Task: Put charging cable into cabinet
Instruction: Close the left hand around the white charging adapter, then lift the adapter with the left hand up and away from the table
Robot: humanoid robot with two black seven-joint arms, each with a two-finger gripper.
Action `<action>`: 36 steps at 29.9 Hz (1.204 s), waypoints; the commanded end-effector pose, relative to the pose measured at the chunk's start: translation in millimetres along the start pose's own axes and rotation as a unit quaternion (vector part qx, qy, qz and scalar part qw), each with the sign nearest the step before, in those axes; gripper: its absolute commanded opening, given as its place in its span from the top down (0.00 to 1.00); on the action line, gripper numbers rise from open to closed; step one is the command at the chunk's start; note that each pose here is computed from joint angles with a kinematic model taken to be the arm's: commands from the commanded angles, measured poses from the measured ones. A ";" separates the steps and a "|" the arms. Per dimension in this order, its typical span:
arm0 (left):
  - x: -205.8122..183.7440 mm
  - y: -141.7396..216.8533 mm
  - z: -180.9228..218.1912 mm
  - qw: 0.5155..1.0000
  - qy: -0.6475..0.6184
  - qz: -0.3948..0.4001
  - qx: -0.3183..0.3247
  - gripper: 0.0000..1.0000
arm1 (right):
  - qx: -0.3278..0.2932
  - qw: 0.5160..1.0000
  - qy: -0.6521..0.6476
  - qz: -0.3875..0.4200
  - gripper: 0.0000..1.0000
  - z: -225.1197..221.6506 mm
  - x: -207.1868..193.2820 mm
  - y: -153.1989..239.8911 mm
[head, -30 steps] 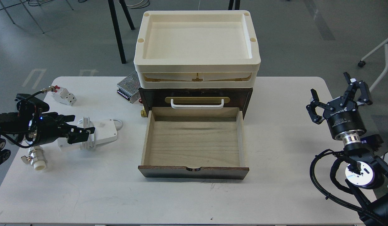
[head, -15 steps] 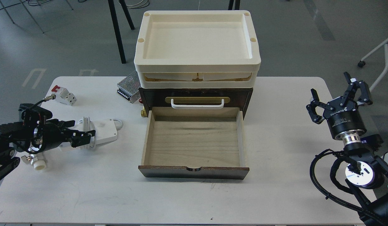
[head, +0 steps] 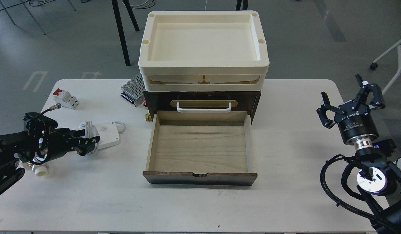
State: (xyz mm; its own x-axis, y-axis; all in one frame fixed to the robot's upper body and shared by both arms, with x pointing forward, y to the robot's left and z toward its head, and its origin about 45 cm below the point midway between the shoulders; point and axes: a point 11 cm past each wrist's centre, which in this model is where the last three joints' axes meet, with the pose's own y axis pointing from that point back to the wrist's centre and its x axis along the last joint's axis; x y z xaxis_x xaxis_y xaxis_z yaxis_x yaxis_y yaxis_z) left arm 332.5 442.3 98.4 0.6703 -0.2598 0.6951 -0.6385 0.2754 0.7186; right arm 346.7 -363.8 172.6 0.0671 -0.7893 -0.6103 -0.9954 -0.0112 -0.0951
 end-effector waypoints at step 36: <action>173.0 176.9 -104.4 0.921 0.202 0.324 0.078 0.99 | -0.001 1.000 0.000 0.000 0.00 0.6 -0.1 0.1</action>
State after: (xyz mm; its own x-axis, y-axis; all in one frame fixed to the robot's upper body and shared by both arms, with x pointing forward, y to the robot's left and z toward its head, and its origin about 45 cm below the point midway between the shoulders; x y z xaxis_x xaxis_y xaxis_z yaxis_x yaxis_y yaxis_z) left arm 367.8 545.6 297.0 0.2769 0.2210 0.9351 -0.9607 0.0851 0.2644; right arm 346.6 -363.6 172.0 0.0666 -0.7896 -0.6100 -0.9956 -0.0124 -0.0927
